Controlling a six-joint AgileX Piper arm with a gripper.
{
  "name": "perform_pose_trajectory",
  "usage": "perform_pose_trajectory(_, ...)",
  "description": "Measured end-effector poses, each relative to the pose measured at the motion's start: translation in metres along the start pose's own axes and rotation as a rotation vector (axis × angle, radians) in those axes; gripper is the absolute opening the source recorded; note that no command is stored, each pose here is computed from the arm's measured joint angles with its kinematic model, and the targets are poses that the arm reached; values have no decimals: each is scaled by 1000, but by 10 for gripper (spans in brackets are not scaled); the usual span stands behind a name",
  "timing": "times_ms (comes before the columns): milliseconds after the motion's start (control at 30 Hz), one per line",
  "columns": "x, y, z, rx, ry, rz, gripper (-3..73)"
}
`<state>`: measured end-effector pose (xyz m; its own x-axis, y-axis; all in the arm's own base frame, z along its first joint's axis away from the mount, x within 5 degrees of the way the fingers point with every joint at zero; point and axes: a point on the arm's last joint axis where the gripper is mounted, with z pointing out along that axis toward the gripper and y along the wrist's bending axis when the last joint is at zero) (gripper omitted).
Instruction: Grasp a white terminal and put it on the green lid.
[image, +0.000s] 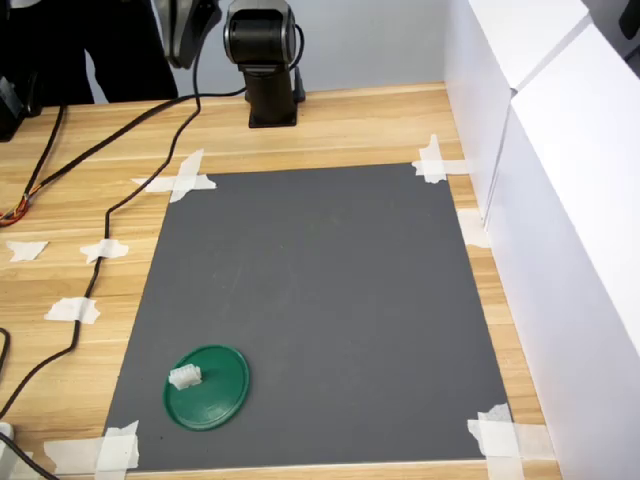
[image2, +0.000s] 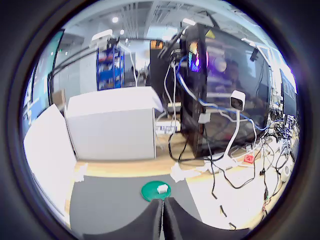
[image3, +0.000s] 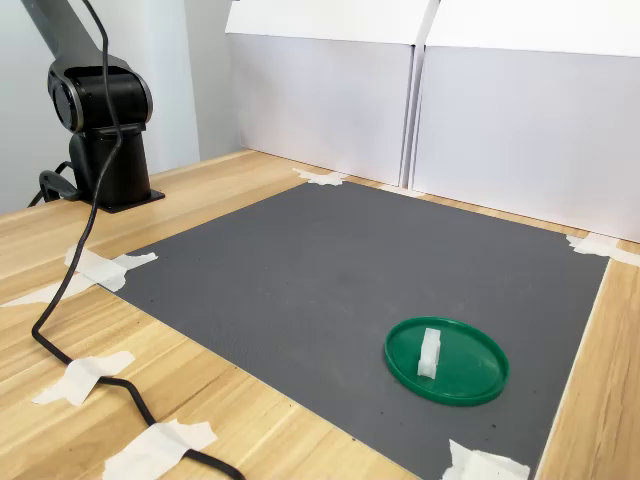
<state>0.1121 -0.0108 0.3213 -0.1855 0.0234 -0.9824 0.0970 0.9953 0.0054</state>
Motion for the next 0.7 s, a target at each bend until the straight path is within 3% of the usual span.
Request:
perform_pose_trajectory(333, 67, -1, -35, 13, -129, -43, -16)
perform_pose_trajectory(700, 101, -1, -34, 9, -93, -27, -16)
